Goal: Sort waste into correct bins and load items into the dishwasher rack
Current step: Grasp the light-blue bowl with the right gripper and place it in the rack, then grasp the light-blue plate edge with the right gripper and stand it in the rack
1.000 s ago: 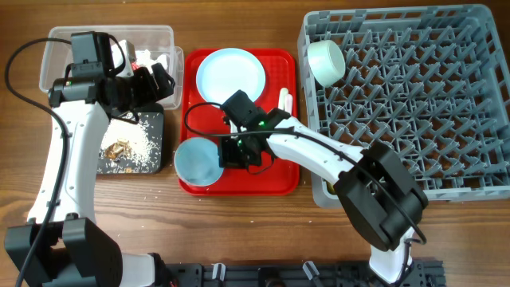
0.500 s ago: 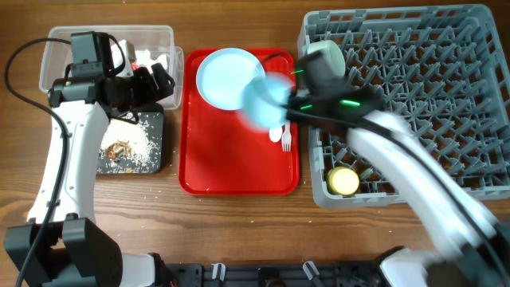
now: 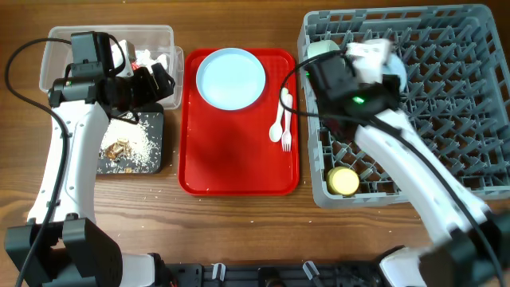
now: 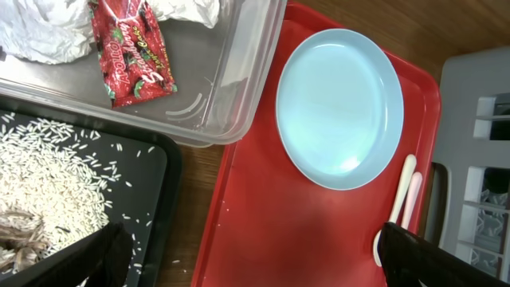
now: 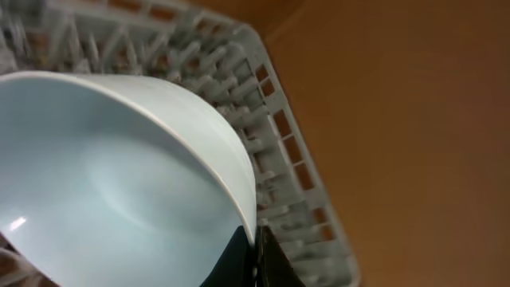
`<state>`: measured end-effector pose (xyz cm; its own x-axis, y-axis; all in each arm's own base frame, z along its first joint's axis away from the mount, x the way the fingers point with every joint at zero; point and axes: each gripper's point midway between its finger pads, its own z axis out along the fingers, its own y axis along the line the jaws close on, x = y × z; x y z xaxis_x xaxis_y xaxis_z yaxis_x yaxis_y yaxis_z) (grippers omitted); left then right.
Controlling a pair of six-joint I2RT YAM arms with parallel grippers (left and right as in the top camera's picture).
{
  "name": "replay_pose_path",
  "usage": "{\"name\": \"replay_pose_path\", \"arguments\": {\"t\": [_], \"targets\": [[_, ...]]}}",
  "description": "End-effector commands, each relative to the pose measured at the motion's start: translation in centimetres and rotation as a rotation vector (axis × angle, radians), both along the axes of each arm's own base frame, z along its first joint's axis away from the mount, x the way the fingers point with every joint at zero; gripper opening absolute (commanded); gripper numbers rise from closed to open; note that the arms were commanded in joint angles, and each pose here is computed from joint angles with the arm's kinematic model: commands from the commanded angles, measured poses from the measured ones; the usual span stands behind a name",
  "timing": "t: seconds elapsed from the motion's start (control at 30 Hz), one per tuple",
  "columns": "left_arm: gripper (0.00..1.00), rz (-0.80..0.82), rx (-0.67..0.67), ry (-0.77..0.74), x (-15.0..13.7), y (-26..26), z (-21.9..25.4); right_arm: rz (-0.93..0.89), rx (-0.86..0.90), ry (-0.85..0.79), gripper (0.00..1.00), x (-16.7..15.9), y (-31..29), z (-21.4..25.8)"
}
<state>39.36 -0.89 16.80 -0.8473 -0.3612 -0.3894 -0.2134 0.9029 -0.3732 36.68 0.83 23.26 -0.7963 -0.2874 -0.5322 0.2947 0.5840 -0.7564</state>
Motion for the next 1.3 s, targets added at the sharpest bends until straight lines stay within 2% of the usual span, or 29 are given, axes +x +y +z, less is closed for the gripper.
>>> {"name": "replay_pose_path", "arguments": {"t": [0.0, 0.13, 0.43, 0.53, 0.57, 0.67, 0.93, 1.1, 1.2, 1.27], "targets": [[1.00, 0.003, 0.010, -0.018, 0.0, 0.3, 0.6, 0.033, -0.174, 0.135, 0.04, 0.9, 0.4, -1.8], [1.00, 0.003, 0.010, -0.018, 0.0, 0.3, 0.6, 0.072, -0.183, 0.193, 0.04, 1.4, 1.9, -4.1], [1.00, 0.003, 0.010, -0.018, 0.0, 0.3, 0.6, 0.199, -0.050, 0.279, 0.06, 0.8, 6.1, -7.2], [1.00, 0.003, 0.010, -0.018, 0.0, 0.3, 0.6, 0.290, 0.002, 0.389, 0.28, 0.3, 7.7, -8.9], [1.00, 0.003, 0.010, -0.018, 0.0, 0.3, 0.6, 0.309, 0.031, 0.405, 0.44, 0.1, 8.3, -9.3], [1.00, 0.003, 0.010, -0.018, 0.0, 0.3, 0.6, 0.344, 0.076, 0.426, 0.59, -0.2, 9.5, -9.9], [1.00, 0.003, 0.010, -0.018, 0.0, 0.3, 0.6, 0.459, 0.146, 0.417, 0.73, -1.5, 13.4, -8.8], [1.00, 0.003, 0.010, -0.018, 0.0, 0.3, 0.6, 0.476, 0.195, 0.332, 0.84, -1.1, 14.1, -7.0], [1.00, 0.003, 0.010, -0.018, 0.0, 0.3, 0.6, 0.578, 0.385, 0.208, 1.00, 0.3, 17.6, -5.1], [1.00, 0.003, 0.010, -0.018, 0.0, 0.3, 0.6, 0.707, 0.576, 0.156, 1.00, 0.9, 21.7, -4.1]]}}
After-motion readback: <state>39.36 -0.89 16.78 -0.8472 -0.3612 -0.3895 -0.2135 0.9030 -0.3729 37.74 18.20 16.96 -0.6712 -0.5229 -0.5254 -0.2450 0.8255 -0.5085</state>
